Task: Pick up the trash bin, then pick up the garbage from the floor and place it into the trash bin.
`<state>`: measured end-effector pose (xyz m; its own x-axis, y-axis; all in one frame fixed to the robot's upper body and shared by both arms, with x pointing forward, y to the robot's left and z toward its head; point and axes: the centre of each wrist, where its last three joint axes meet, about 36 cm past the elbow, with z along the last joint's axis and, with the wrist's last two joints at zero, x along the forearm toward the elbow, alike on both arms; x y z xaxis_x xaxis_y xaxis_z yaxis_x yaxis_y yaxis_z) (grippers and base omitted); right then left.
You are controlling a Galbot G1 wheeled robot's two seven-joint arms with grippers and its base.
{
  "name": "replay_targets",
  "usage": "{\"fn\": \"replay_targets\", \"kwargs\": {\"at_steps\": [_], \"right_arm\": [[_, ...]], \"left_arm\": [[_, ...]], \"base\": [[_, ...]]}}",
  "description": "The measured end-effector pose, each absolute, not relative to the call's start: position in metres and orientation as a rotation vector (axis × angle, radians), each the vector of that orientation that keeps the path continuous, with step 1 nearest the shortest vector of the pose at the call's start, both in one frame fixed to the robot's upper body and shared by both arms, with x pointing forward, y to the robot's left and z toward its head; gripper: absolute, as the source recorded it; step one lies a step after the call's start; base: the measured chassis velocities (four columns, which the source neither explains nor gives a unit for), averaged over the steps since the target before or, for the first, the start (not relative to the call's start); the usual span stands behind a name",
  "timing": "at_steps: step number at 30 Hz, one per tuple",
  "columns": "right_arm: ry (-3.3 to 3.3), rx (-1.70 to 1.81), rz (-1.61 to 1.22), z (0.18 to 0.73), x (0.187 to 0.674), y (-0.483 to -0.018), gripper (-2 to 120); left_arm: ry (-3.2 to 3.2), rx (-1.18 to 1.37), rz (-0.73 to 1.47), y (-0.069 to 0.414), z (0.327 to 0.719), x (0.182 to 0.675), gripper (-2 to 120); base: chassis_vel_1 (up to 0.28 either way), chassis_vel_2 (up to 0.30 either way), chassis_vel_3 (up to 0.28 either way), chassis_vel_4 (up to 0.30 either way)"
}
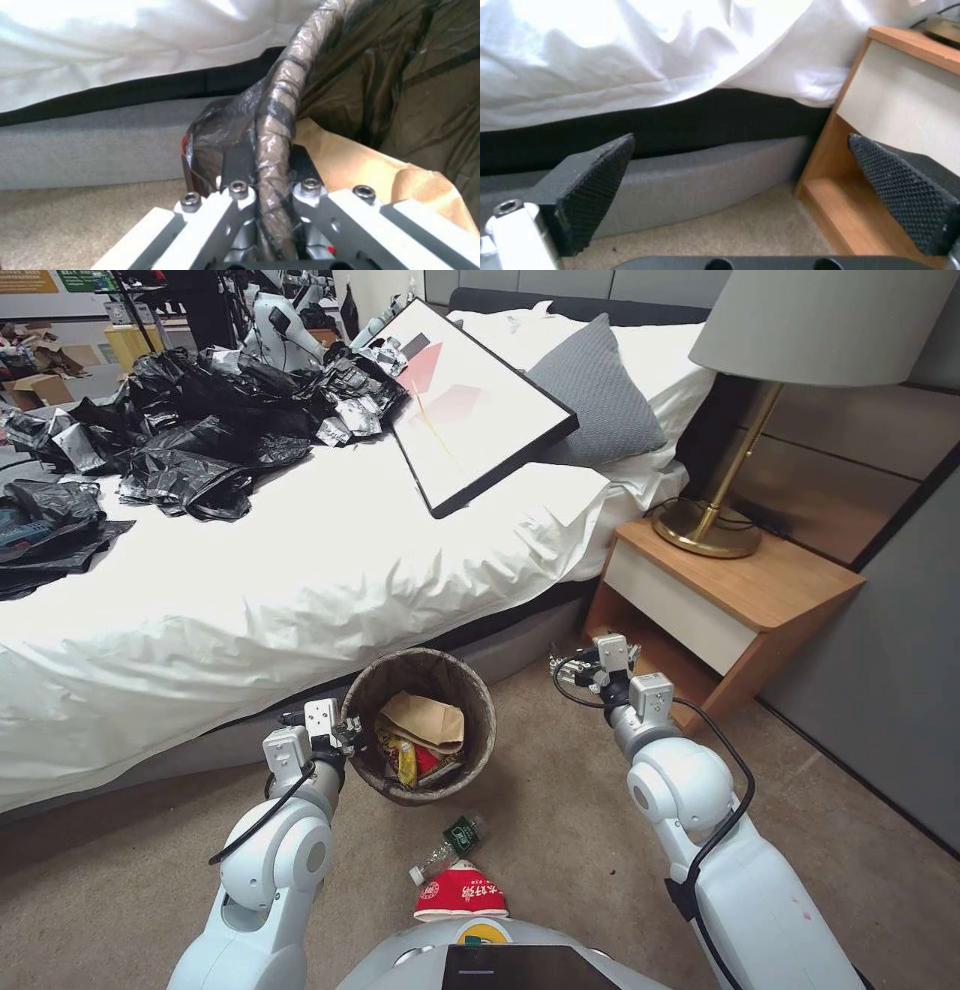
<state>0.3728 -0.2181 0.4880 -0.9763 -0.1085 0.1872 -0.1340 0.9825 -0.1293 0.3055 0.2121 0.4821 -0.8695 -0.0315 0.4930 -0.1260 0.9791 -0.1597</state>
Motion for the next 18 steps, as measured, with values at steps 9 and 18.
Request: {"fn": "replay_targets", "kwargs": {"at_steps": [9, 18], "right_arm": [[-2.952, 0.182, 0.209, 0.4888, 0.3729, -0.2179, 100], [-2.950, 0.181, 0.210, 0.4885, 0.3717, -0.2181, 100]], "left_arm": [[-2.617, 0.111, 0.257, 0.2117, 0.4823, 0.3053, 2], [-2.616, 0.110, 0.258, 0.2114, 0.4824, 0.3047, 2]], "base": [[0.000, 0.000, 0.000, 0.000], [0.000, 0.000, 0.000, 0.000]]}}
